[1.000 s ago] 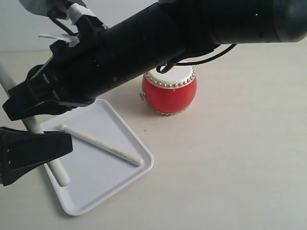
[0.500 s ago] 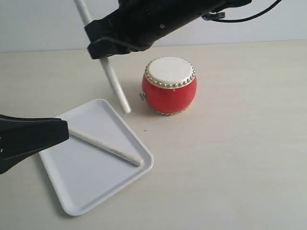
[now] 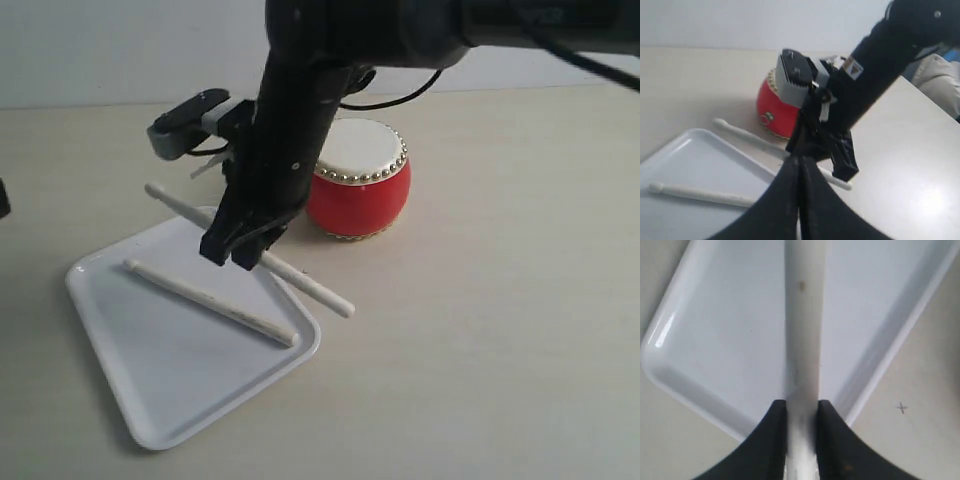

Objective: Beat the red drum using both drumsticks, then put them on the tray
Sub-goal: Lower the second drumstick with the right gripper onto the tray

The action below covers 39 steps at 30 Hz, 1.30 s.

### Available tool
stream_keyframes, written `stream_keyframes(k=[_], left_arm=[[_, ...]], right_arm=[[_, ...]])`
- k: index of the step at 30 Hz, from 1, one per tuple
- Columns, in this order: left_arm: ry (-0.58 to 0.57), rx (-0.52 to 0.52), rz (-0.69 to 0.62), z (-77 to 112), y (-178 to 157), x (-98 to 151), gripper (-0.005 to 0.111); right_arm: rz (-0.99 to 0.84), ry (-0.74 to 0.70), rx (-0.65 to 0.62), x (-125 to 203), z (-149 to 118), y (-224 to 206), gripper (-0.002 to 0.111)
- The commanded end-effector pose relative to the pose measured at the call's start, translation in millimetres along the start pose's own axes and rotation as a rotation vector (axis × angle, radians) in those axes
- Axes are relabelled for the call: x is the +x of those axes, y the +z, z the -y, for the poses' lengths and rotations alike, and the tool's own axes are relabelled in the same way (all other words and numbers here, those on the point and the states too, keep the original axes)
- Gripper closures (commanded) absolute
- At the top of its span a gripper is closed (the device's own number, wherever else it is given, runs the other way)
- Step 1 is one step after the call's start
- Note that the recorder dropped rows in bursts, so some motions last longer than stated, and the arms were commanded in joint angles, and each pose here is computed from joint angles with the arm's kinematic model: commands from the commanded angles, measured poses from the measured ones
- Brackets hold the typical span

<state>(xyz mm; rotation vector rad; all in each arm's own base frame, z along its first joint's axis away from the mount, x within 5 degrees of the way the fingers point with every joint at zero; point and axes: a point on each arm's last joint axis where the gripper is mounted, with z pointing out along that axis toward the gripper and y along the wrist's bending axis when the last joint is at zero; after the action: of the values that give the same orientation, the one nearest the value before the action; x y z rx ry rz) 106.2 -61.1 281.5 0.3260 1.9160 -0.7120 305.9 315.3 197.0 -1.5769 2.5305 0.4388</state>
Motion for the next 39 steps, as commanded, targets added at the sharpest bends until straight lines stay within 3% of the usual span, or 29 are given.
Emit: stream_keyframes(k=[1,5,11,20,33,39], left_arm=[[0.008,-0.089,0.041,-1.3,-12.8,-1.3,0.107],[0.023,-0.212,0.039,-9.8,-19.3,0.5,0.107],[0.031,-0.377,0.076,-23.5,-24.9,-2.6,0.107],[0.038,-0.380,0.074,-23.7,-25.0,-2.5,0.107],[0.028,-0.375,0.072,-23.4,-24.9,-2.2,0.107],[0.028,-0.375,0.070,-23.3,-24.8,-2.0,0.107]], right_arm=[[-0.024,-0.060,0.001,-17.4,-13.6,22.1,0.108],[0.020,-0.044,-0.012,-36.3,-19.2,29.6,0.108],[-0.009,-0.020,-0.063,-37.9,-19.3,44.9,0.108],[-0.062,-0.043,-0.070,-35.8,-26.9,80.5,0.108],[-0.061,-0.052,-0.034,-36.0,-23.4,81.6,0.108],[-0.061,-0.029,-0.033,-36.0,-23.4,81.6,0.094]])
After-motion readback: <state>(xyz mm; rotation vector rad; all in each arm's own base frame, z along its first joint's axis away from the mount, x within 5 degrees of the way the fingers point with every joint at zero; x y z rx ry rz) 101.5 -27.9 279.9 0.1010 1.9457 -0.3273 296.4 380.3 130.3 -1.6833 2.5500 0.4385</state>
